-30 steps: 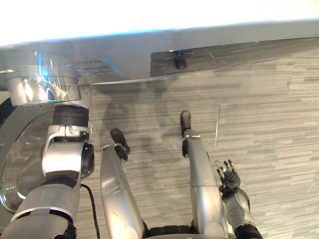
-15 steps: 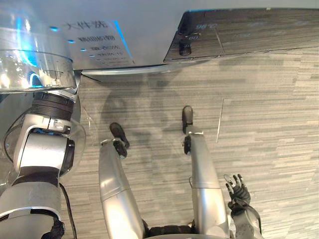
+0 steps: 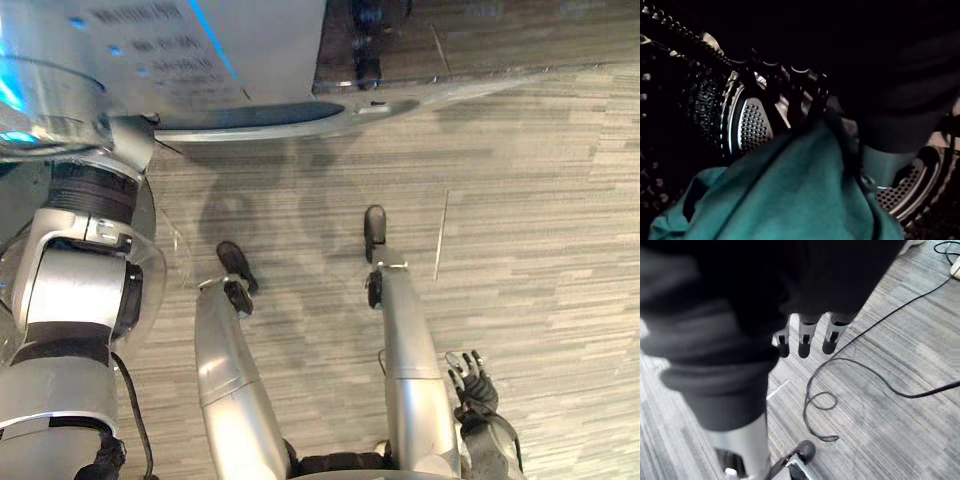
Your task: Pick up the laundry basket with both hands and put the clothes into the washing machine.
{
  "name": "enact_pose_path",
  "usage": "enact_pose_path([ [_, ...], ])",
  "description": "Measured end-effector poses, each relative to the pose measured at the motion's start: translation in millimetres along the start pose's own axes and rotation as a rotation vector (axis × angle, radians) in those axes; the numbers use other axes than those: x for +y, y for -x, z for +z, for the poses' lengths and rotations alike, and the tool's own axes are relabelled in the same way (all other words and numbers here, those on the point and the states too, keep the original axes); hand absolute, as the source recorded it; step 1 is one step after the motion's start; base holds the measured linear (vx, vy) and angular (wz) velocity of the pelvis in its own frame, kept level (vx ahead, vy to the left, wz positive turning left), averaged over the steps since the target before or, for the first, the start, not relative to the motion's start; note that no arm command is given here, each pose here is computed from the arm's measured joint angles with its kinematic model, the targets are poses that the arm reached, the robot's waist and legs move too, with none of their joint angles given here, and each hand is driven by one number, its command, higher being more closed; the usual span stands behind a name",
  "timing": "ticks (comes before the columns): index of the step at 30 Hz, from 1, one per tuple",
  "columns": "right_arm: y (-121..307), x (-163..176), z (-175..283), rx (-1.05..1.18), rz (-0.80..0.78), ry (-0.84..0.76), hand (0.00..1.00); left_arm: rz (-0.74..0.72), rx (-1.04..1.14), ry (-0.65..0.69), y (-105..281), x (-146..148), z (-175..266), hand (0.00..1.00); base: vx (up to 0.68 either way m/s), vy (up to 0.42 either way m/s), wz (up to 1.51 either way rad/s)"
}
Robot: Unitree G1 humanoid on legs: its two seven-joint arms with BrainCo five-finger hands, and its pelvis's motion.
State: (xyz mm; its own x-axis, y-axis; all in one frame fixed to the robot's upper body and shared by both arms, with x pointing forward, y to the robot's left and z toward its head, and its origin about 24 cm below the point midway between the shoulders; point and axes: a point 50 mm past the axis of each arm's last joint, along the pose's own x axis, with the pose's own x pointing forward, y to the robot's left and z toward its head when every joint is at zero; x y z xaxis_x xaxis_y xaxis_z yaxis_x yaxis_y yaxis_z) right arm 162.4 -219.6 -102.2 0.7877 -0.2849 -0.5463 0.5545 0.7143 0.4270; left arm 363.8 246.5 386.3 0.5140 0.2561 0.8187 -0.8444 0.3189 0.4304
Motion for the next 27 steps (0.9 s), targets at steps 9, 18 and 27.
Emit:
enact_pose_path([
  [9,1.2,8.1,-11.1,0.059,0.005,-0.021,0.0,-0.058,0.426,1.079,-11.2,1.9,-28.4,0.0,0.01,0.024,-0.05],
  [18,-0.5,14.4,-1.7,0.02,-0.028,0.019,0.0,0.332,0.49,1.947,-16.8,34.5,-37.4,0.0,0.05,0.033,-0.01],
  [27,-1.6,10.0,7.8,-0.024,-0.011,0.033,0.0,0.262,0.393,1.589,-13.9,35.4,-34.1,0.0,0.05,0.037,0.04],
])
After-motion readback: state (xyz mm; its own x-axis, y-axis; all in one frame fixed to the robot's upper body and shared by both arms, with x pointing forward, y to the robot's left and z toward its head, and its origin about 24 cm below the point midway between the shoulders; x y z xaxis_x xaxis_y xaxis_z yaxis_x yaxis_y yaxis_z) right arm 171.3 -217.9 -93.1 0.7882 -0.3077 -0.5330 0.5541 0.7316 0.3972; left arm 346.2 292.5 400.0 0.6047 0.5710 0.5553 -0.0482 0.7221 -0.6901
